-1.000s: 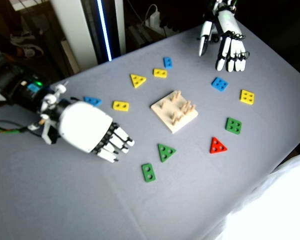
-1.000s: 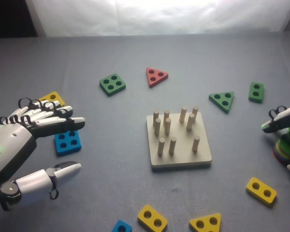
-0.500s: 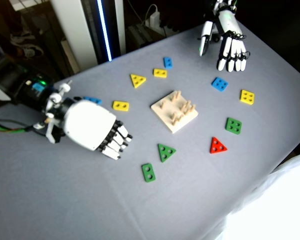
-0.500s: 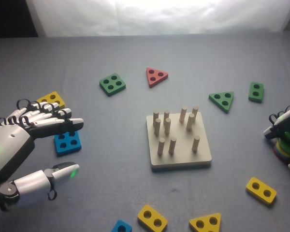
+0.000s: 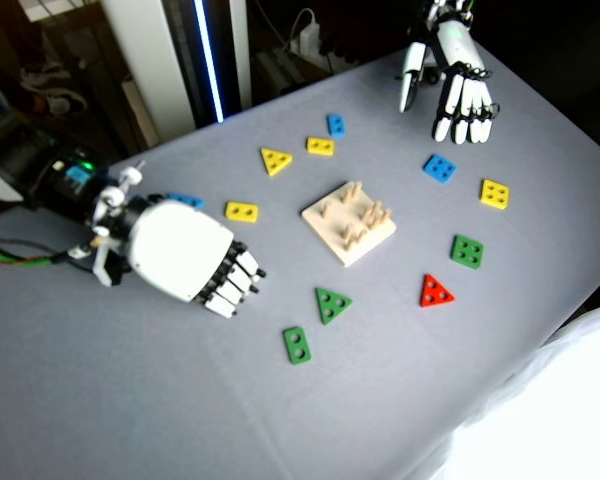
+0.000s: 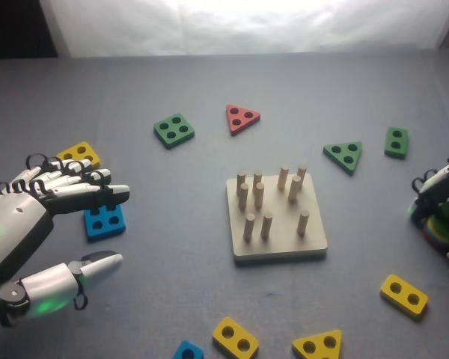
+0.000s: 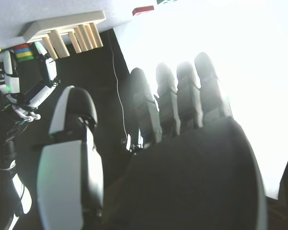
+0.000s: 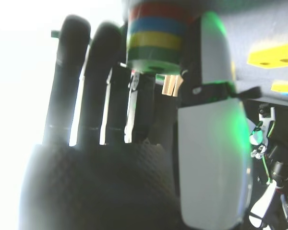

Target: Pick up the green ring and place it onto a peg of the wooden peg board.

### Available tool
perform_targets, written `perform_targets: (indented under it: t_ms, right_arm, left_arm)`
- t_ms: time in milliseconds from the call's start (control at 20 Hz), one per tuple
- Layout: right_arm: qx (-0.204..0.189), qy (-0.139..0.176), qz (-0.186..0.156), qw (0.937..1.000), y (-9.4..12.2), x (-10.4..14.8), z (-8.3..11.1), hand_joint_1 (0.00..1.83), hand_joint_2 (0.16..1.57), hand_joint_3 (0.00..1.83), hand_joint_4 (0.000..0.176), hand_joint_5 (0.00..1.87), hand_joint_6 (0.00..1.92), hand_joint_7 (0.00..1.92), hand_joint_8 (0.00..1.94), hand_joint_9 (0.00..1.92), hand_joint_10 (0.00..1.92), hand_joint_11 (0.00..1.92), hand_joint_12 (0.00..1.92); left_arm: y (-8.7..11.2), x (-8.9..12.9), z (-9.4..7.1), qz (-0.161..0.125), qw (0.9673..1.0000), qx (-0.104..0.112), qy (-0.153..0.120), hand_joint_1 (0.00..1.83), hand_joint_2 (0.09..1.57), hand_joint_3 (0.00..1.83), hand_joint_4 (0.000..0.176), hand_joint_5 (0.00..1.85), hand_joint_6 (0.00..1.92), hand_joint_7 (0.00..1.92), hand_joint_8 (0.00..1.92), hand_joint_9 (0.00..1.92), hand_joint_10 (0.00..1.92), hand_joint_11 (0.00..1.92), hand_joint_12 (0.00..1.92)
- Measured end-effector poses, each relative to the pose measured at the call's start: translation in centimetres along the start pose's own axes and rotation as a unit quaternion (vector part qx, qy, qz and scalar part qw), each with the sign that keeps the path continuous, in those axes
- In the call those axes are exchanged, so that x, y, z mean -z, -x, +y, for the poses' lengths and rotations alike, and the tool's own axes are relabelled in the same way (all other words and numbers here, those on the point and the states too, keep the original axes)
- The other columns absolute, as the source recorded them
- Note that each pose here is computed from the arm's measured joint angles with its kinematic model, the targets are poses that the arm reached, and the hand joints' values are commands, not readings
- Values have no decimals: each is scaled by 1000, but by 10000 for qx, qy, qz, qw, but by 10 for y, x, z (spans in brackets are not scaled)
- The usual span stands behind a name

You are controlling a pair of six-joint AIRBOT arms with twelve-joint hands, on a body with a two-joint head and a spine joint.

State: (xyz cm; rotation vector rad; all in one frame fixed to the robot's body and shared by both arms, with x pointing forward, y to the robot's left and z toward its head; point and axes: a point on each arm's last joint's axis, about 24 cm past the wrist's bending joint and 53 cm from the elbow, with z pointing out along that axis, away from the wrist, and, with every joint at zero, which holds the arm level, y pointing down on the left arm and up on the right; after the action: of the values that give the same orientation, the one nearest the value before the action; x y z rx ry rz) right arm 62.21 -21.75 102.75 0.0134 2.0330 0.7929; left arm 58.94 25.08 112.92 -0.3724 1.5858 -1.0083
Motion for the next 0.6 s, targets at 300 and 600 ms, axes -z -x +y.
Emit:
perform_targets:
  t_ms: [300,600]
  right_arm:
    - [58,839,-42,9965,5,-17,59,1256,1087,2,0,1115,657,986,1156,999,1250,871,1433]
    - [-40,1739,-138,9847,11,-38,119,1254,1086,0,0,1117,642,995,1153,947,1286,860,1488]
  left_arm:
    - [0,0,0,-21,10000,10,-5,764,1171,0,55,617,0,412,1,219,2,0,429]
    - [1,0,0,-27,10000,21,-7,776,1174,0,18,624,2,400,1,210,2,0,375]
